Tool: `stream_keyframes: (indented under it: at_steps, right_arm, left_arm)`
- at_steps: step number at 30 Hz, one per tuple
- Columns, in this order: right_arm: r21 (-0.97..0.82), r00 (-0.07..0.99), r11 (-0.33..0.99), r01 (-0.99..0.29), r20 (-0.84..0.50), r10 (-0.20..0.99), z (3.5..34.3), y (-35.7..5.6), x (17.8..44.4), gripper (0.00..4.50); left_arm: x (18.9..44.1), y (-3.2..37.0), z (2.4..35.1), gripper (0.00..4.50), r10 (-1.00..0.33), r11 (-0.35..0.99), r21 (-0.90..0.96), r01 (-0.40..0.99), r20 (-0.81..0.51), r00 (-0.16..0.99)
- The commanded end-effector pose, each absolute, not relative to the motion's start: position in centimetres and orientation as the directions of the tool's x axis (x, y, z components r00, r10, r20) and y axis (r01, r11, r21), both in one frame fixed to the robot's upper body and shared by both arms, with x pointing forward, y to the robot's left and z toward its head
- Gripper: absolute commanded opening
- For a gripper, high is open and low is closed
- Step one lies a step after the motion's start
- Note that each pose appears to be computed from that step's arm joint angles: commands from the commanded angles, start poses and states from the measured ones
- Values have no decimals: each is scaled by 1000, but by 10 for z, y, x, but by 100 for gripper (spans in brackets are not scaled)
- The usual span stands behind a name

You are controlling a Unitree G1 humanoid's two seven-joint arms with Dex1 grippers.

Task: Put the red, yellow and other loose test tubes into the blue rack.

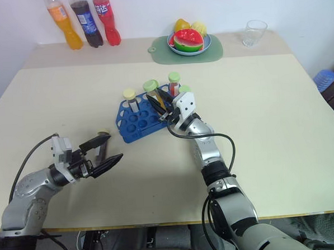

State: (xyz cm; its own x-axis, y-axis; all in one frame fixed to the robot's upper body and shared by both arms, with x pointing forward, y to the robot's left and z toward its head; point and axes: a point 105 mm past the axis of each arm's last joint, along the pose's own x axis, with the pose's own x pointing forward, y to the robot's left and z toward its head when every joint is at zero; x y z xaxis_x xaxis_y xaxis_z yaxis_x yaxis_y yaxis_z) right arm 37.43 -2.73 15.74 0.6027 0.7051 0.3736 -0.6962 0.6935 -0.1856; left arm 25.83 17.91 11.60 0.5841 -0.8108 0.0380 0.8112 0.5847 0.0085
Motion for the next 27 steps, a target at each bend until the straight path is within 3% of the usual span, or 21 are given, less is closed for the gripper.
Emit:
stream_keyframes:
  at_steps: [1,9,26,27]
  right_arm:
    - [-141,630,718,-682,387,674,154,-28,376,107]
    - [-35,681,779,-626,463,568,153,-37,381,107]
    - [-85,644,744,-663,444,624,141,-44,371,107]
    - [-85,641,743,-664,448,624,142,-45,371,146]
  left_arm:
    - [257,182,127,450,-808,589,53,806,65,586]
    - [257,183,128,450,-806,591,55,805,64,588]
    - [260,180,128,450,-813,582,52,812,71,578]
    - [261,180,127,450,-813,581,51,812,72,577]
